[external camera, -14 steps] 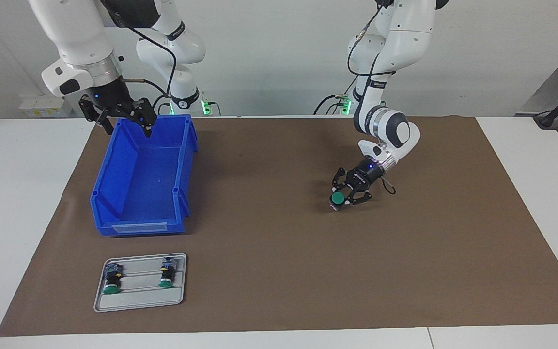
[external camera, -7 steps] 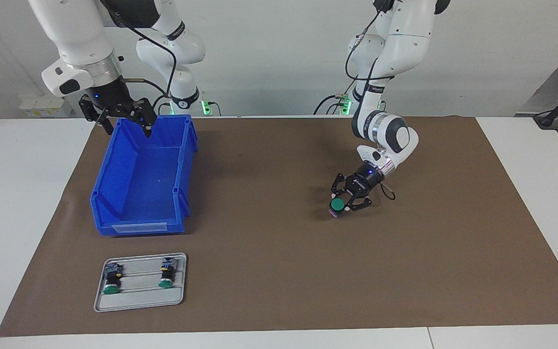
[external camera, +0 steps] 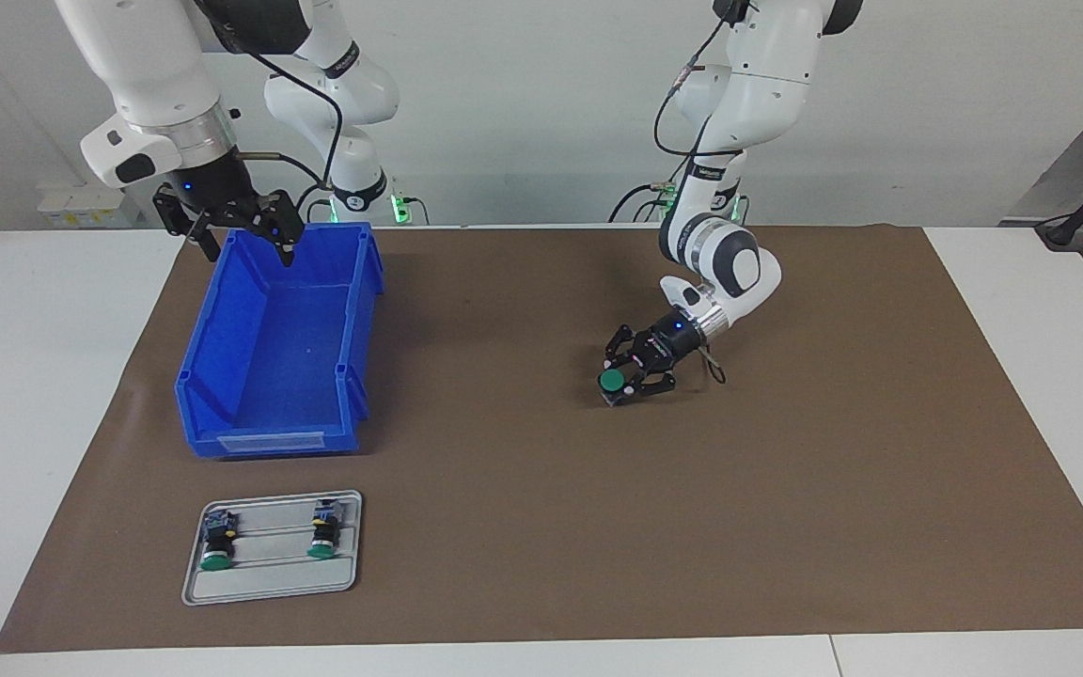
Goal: Place and press button with both arms
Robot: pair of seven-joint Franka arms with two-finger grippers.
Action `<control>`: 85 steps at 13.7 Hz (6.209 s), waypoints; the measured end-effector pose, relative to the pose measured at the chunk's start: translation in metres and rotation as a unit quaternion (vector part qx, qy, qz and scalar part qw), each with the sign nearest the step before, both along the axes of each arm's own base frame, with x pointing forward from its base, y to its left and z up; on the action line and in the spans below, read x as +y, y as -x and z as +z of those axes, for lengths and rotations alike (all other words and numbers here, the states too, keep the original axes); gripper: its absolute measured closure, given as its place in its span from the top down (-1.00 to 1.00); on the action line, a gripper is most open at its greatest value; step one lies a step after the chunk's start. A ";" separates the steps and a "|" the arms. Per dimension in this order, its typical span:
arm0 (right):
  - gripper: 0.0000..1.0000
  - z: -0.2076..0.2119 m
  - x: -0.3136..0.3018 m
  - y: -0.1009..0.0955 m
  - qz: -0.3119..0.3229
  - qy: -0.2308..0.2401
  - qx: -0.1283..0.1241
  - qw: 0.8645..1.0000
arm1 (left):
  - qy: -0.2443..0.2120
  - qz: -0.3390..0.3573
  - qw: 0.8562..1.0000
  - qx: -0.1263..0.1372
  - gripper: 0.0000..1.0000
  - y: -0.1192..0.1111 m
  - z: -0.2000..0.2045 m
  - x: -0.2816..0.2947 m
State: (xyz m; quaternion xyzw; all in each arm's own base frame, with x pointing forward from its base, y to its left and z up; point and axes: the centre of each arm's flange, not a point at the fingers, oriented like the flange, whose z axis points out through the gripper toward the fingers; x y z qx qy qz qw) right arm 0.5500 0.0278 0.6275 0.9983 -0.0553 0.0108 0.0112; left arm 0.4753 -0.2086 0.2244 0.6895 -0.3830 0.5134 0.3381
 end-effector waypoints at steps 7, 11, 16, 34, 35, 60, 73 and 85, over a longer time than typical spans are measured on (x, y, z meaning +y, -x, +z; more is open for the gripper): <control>1.00 0.000 0.000 0.000 0.000 0.000 0.000 1.000 | 0.010 -0.012 1.000 -0.005 -0.33 0.020 -0.008 0.005; 1.00 0.000 0.000 0.000 0.000 0.000 0.000 1.000 | 0.005 -0.013 1.000 -0.005 -0.25 0.029 -0.011 0.008; 1.00 0.000 0.000 0.000 0.000 0.000 0.000 1.000 | 0.005 -0.015 1.000 -0.003 0.52 0.033 -0.014 0.010; 1.00 0.000 0.000 0.000 0.000 0.000 0.000 1.000 | -0.034 -0.016 0.999 0.002 0.96 0.037 -0.026 0.041; 1.00 0.000 0.000 0.000 0.000 0.000 0.000 1.000 | -0.044 -0.018 0.999 -0.003 0.94 0.031 -0.025 0.058; 1.00 0.000 0.000 0.000 0.000 0.000 0.000 1.000 | -0.176 0.030 0.939 0.292 0.86 -0.180 0.294 0.193; 1.00 0.000 0.000 0.000 0.000 0.000 0.000 1.000 | -0.389 0.265 0.751 0.463 1.00 -0.111 0.385 0.170; 1.00 0.000 0.000 0.000 0.000 0.000 0.000 1.000 | -0.377 0.309 0.698 0.525 1.00 -0.075 0.379 0.186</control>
